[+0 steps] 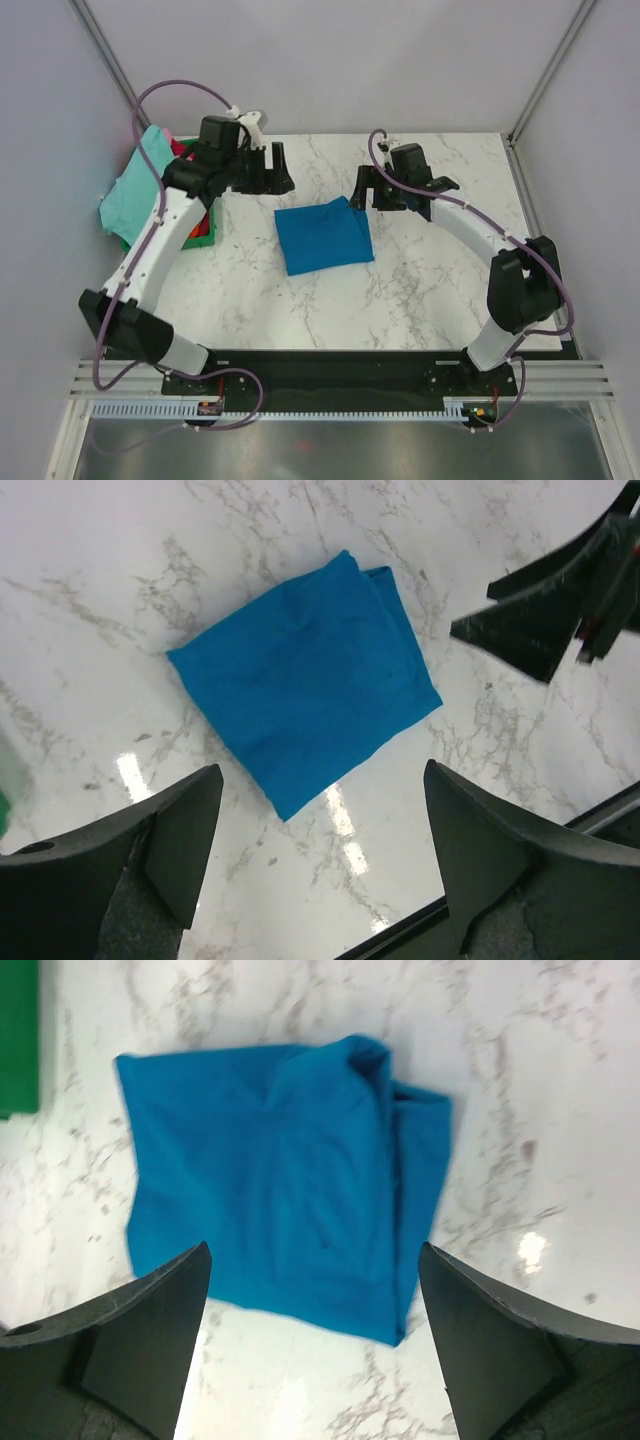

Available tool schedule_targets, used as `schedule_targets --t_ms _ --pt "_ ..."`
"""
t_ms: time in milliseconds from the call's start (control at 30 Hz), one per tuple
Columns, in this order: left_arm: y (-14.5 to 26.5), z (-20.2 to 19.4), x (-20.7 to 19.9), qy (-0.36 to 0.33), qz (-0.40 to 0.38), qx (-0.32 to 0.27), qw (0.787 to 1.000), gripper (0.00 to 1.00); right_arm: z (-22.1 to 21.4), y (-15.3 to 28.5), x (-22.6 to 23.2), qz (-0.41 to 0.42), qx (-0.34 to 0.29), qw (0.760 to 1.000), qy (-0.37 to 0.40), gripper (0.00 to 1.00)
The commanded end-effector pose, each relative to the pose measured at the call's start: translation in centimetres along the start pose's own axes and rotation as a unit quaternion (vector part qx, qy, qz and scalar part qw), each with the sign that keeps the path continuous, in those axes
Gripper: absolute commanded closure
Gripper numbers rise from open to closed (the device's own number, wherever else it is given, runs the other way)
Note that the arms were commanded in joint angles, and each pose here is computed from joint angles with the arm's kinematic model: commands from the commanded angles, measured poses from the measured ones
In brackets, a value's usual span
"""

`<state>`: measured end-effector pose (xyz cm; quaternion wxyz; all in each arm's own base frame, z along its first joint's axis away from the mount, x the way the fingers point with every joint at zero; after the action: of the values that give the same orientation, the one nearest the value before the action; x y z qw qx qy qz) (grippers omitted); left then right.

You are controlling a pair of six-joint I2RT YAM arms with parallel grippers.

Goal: Fold and stack the t-shirts

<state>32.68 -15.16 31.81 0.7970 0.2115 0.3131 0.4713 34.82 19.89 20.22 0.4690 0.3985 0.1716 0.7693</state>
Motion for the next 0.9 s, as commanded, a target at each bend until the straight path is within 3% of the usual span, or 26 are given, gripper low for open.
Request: schedule_targets --t_ms 0,200,333,700,800,833,867 --pt "1.0 -3.1 2.7 -0.031 0.070 0.019 0.997 0.11 0.8 -2.1 -3.2 -0.057 0.023 0.998 -0.001 0.08" --pt "1.5 -5.8 3.9 -0.043 0.130 -0.015 0.990 0.11 1.8 -7.0 -4.6 -0.070 0.048 0.996 0.006 0.08" --pt "1.3 -6.5 4.8 -0.048 0.159 -0.011 0.986 0.11 0.3 -10.4 -6.0 -0.073 0.089 0.993 -0.002 0.09" --pt "1.5 -6.9 4.8 -0.049 0.159 -0.011 0.986 0.11 -3.9 -13.8 -4.8 -0.031 0.132 0.991 -0.016 0.17" --pt "1.5 -6.9 4.8 -0.049 0.159 -0.010 0.986 0.11 -4.2 -14.2 -5.4 -0.043 0.131 0.990 -0.016 0.40" --pt "1.6 -7.0 4.6 -0.050 0.159 -0.011 0.986 0.11 -4.4 -14.4 -5.6 -0.046 0.134 0.990 -0.016 0.59" --pt "2.1 -7.0 4.3 -0.051 0.162 -0.016 0.985 0.12 -4.2 -14.4 -5.9 -0.048 0.132 0.990 -0.016 0.70"
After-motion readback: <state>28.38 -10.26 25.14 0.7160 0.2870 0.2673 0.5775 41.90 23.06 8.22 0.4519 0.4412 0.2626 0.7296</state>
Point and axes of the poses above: each gripper's point midway between its finger pads, its own y axis back along the fingers, its own x axis along the line the jaws close on, z = x × y, the point moved 7 cm from there along y, back along the fingers, and after that the axes turned 3 degrees about -y, right-handed, at the moved point
